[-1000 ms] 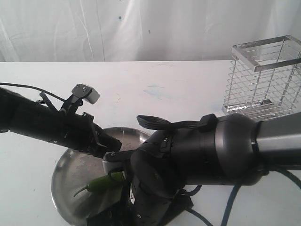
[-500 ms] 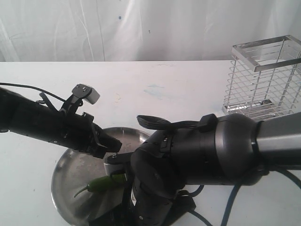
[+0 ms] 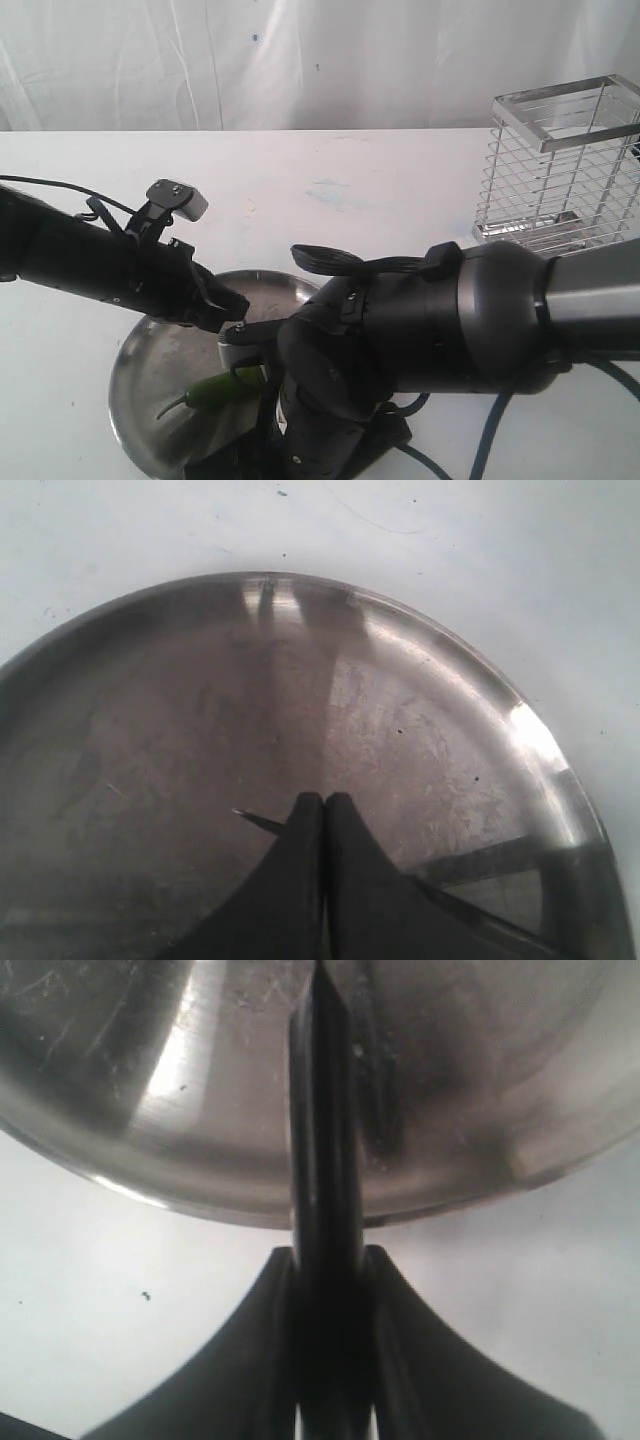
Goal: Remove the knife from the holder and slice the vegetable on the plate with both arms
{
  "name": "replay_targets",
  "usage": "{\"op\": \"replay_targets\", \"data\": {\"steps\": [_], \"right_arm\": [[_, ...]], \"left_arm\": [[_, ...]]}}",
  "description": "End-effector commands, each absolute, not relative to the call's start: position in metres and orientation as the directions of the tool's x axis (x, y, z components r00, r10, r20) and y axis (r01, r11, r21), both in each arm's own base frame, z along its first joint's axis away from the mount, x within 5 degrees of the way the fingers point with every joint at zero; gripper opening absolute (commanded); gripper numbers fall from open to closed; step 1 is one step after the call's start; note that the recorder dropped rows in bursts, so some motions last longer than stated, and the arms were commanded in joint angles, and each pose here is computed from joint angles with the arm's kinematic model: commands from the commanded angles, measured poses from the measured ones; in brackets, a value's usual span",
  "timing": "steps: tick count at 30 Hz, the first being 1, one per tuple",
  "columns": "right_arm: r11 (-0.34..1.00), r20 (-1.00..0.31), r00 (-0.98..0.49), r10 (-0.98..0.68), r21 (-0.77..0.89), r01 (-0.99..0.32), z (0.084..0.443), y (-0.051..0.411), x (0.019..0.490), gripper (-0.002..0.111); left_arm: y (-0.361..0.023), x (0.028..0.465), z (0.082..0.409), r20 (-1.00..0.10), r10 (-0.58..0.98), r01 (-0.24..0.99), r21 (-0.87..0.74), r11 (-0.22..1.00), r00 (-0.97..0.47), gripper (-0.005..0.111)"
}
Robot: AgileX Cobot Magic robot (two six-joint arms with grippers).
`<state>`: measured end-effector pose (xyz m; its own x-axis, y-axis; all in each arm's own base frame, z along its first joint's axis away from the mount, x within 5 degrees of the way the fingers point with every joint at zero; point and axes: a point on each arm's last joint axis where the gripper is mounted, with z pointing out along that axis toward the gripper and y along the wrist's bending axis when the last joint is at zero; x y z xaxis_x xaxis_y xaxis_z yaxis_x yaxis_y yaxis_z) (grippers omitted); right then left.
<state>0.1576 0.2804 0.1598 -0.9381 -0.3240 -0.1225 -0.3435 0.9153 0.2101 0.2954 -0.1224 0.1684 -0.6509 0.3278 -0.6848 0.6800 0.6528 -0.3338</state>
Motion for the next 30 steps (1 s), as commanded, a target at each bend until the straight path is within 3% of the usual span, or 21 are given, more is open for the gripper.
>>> {"op": "replay_targets", "data": {"steps": [1, 11, 30], "right_arm": [[0.913, -0.109, -0.934, -0.341, 0.198, -0.356, 0.159, 0.279, 0.155, 0.0], [0.911, -0.068, -0.927, -0.369, 0.17, -0.376, 0.158, 0.276, 0.152, 0.0], [0.9, -0.149, -0.925, -0.349, 0.222, -0.375, 0.16, 0.283, 0.158, 0.0]], "left_arm": [[-0.122, 0.296, 0.168, -0.672, 0.271, 0.634, -0.377, 0.676, -0.689, 0.0], [-0.111, 0.305, 0.164, -0.62, 0.132, 0.446, -0.385, 0.808, -0.774, 0.0], [-0.109, 0.308, 0.164, -0.632, 0.112, 0.422, -0.366, 0.829, -0.767, 0.0]]}}
